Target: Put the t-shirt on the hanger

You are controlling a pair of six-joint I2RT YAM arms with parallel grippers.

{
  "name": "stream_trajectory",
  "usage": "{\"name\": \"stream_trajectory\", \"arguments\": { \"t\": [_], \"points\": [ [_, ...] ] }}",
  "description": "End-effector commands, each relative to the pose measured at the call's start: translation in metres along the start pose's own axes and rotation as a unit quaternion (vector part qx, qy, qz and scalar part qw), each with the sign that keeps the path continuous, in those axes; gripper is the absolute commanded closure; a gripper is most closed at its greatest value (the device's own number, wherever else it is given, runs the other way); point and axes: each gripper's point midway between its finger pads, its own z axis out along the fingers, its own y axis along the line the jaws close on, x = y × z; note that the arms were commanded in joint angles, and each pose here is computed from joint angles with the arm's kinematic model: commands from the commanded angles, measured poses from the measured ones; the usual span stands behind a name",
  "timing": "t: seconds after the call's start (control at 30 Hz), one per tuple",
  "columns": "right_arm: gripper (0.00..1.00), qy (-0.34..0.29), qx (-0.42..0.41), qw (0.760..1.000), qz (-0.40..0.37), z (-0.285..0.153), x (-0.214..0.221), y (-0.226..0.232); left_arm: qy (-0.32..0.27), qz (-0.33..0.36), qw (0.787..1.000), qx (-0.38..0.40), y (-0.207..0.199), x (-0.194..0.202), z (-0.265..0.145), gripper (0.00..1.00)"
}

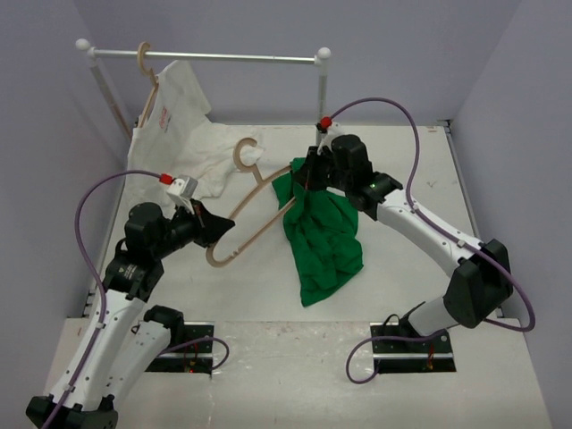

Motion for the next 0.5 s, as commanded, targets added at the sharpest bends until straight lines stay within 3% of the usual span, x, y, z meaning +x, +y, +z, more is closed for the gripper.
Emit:
{"name": "stream_trajectory", "arguments": {
  "t": [0.0,0.27,0.47],
  "points": [
    [1.00,-0.014,-0.109,0.994,0.012,-0.012,-0.010,0.066,-0.080,0.028,0.995,0.046,-0.026,-0.038,-0.007,1.00],
    [1.00,0.007,-0.237,0.971,0.028,-0.035,0.000,0.144,-0.146,0.058,0.984,0.081,-0.050,-0.057,-0.032,1.00],
    [1.00,0.006,-0.358,0.933,0.035,-0.079,-0.011,0.202,-0.193,0.067,0.976,0.070,-0.052,-0.067,-0.045,1.00]
  ]
}}
